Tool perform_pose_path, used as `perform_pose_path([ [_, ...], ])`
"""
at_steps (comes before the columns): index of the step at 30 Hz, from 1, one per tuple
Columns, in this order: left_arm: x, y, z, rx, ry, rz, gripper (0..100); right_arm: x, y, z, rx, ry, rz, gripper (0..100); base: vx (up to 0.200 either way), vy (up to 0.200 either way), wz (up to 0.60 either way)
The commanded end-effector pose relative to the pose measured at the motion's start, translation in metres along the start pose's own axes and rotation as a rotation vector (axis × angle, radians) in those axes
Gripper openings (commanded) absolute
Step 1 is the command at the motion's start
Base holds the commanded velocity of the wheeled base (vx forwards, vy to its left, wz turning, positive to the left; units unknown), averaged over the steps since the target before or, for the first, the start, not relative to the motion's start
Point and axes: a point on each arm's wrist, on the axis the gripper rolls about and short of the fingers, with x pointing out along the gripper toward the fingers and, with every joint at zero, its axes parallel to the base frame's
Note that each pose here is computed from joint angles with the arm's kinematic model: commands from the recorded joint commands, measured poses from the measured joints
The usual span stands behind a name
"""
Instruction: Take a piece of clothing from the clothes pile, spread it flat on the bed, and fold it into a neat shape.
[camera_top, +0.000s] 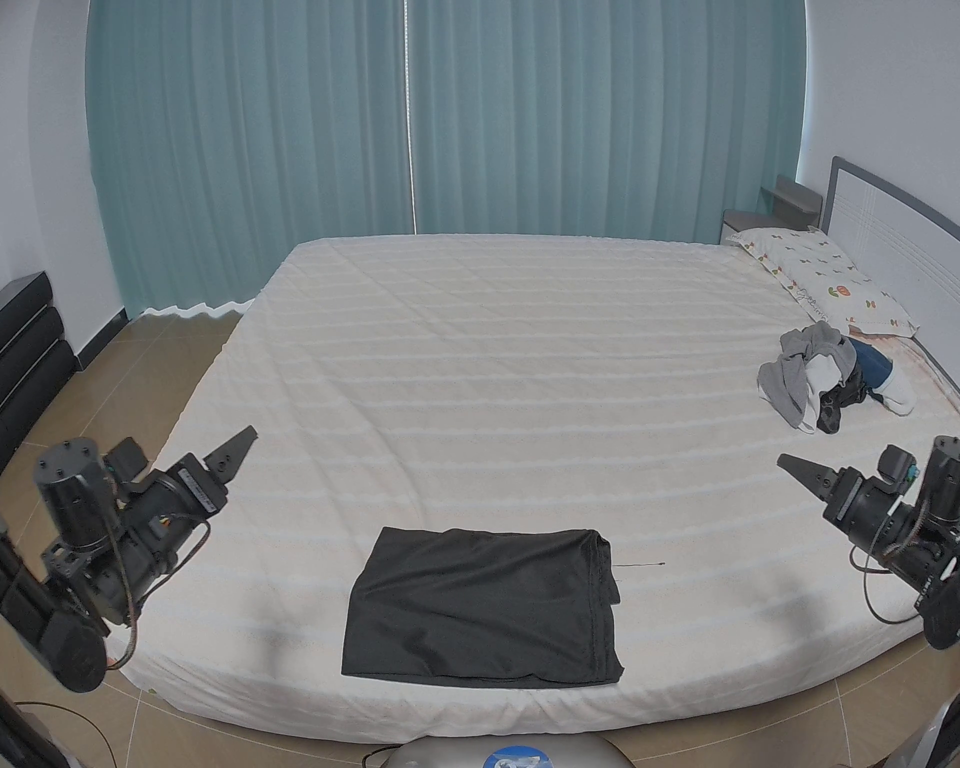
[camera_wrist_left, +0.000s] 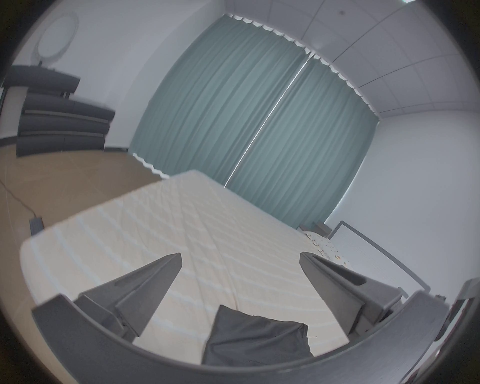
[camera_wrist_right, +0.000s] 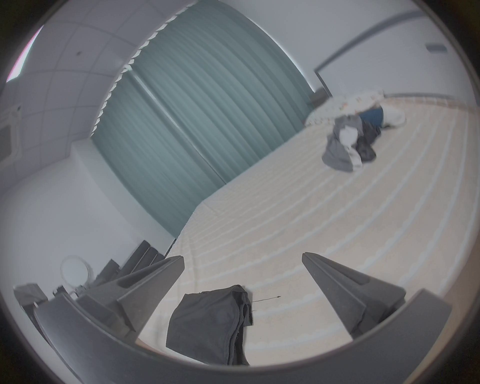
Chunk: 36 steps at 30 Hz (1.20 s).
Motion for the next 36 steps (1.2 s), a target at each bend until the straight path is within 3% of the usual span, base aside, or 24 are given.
perform_pose_path([
  [1,-0.107,-0.002,0.031,0.179,-0.265,-0.020,100,-0.104,0.032,-0.002,-0.234,-0.174,0.074,100,0.000,0.000,0.00],
  [5,-0.143,-0.002,0.030,0.216,-0.305,-0.002,100,-0.138,0.036,-0.018,-0.303,-0.142,0.080,100,0.000,0.000,0.00],
  [10,-0.192,0.000,0.021,0.291,-0.310,0.003,100,-0.181,0.041,-0.033,-0.323,-0.116,0.094,100,0.000,0.000,0.00],
  [17,-0.250,0.009,-0.001,0.333,-0.240,0.025,100,-0.228,0.032,-0.072,-0.462,-0.091,0.068,100,0.000,0.000,0.00],
  [21,-0.255,0.013,-0.012,0.393,-0.234,0.077,100,-0.231,0.029,-0.080,-0.523,-0.098,0.029,100,0.000,0.000,0.00],
  [25,-0.249,0.025,-0.031,0.479,-0.210,0.114,100,-0.226,0.021,-0.085,-0.558,-0.105,-0.103,100,0.000,0.000,0.00],
  [28,-0.240,0.032,-0.042,0.538,-0.218,0.124,100,-0.216,0.012,-0.091,-0.624,-0.164,-0.181,100,0.000,0.000,0.00],
  [31,-0.237,0.034,-0.045,0.543,-0.242,0.119,100,-0.211,0.011,-0.090,-0.631,-0.275,-0.186,100,0.000,0.000,0.00],
  [36,-0.236,0.039,-0.053,0.534,-0.157,0.143,100,-0.210,0.008,-0.093,-0.580,-0.236,-0.233,100,0.000,0.000,0.00],
])
